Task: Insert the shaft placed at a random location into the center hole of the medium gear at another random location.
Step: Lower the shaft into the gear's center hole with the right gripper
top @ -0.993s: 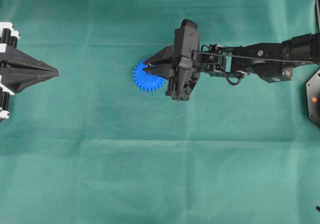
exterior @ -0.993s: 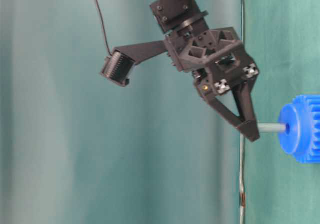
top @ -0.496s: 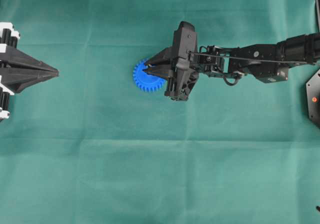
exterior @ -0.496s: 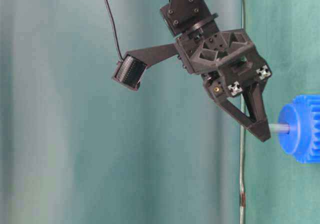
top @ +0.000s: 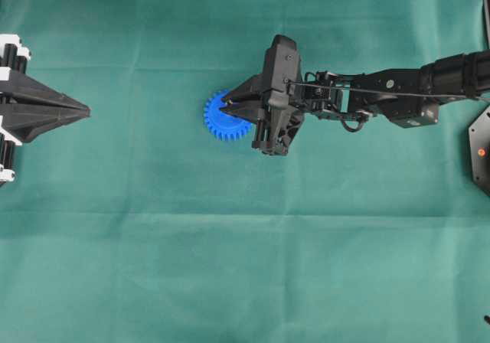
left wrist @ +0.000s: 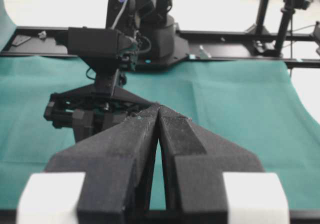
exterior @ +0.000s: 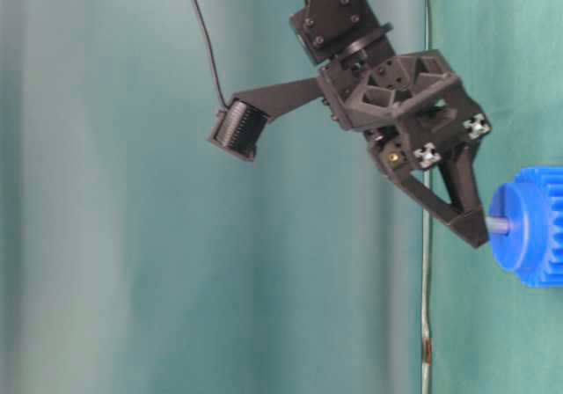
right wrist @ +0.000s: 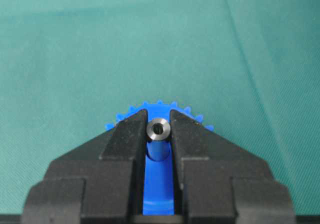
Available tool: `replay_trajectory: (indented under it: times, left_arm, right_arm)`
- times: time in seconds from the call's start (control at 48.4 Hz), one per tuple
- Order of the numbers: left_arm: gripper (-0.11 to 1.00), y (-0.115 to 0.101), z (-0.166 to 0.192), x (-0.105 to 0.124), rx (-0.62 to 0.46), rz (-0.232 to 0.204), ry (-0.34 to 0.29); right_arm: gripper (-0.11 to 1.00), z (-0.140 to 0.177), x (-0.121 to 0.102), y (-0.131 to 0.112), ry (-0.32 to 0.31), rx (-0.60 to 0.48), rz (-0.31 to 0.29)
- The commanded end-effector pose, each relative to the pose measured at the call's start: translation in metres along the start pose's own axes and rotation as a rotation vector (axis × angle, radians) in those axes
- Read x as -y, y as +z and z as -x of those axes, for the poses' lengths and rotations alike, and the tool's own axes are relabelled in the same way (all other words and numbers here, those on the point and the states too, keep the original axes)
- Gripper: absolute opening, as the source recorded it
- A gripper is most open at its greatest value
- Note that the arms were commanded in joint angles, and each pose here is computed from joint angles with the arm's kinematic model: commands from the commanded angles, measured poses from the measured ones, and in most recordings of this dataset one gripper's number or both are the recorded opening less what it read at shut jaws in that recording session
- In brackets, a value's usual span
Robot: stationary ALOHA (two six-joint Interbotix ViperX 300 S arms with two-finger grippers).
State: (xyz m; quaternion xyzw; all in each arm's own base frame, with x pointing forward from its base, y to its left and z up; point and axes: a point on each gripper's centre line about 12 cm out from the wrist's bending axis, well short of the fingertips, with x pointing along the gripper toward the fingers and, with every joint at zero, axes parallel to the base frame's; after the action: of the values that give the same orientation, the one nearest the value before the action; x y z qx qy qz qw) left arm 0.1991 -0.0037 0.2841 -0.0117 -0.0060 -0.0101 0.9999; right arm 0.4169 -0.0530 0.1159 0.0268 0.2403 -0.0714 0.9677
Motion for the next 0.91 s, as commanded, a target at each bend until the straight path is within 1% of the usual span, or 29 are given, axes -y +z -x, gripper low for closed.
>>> replay_trajectory:
  times: [0.0, 0.248, 0.889]
  left_arm:
    - [0.0, 0.0075, -0.0029, 0.0006, 0.017, -0.003, -0.003]
    - [0.0, 0.0075, -0.0029, 0.0006, 0.017, -0.001, -0.003]
    - [0.0, 0.006, -0.003, 0.0005, 0.009, -0.001, -0.002]
  right_arm:
    - [0.14, -0.0012, 0.0004, 0.0142, -0.002, 0.046, -0.001]
    - [0.14, -0.0058, 0.0005, 0.0091, -0.002, 0.032, -0.001]
    - [0.14, -0.0058, 0.0002, 0.0086, 0.0, 0.028, 0.005]
